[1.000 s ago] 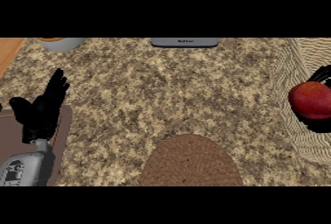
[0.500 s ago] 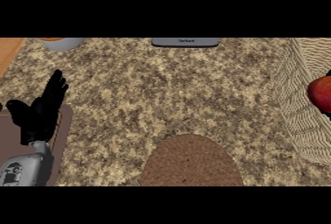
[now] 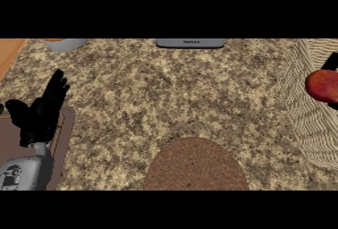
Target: Pick the pear from the placemat and place it in the basket
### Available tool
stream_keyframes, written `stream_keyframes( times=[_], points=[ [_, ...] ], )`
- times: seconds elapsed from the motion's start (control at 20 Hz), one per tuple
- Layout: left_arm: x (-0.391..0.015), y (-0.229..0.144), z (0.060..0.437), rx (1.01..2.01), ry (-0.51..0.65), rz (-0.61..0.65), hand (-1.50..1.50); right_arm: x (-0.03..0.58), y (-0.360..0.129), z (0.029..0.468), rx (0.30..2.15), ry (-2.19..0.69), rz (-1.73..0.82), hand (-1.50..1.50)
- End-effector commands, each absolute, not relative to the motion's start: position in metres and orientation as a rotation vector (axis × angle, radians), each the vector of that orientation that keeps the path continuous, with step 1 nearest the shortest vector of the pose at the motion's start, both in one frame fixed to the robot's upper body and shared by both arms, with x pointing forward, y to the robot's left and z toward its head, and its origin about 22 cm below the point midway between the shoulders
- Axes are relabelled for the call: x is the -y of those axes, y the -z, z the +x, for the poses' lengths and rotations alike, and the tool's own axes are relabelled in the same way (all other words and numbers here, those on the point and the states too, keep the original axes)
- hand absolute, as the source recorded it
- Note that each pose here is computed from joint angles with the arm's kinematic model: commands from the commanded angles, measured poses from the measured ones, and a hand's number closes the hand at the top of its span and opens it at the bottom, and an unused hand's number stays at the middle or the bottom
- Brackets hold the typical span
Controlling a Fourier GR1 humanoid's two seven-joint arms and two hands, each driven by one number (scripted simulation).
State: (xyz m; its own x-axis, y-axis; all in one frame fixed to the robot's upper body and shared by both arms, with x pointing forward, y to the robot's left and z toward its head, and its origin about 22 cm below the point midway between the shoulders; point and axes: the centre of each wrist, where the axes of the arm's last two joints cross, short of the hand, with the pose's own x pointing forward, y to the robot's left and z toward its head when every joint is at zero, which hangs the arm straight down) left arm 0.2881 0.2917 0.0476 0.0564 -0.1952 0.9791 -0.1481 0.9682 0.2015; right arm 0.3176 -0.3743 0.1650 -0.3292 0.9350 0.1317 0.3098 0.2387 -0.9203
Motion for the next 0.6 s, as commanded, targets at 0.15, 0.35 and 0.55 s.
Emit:
stream_keyframes(
  times=[0.15, 0.35, 0.55],
  points=[
    [-0.288, -0.057, 0.288, 1.505, 0.033, 0.299, 0.00, 0.370, -0.155, 0.340, 1.719, -1.128, -1.188, 1.50],
    [-0.275, -0.049, 0.301, 1.517, 0.027, 0.288, 0.00, 0.377, -0.146, 0.346, 1.528, -1.257, -1.179, 1.50],
    [-0.274, -0.061, 0.298, 1.507, 0.043, 0.276, 0.00, 0.381, -0.137, 0.349, 1.467, -1.310, -1.119, 1.50]
  ],
)
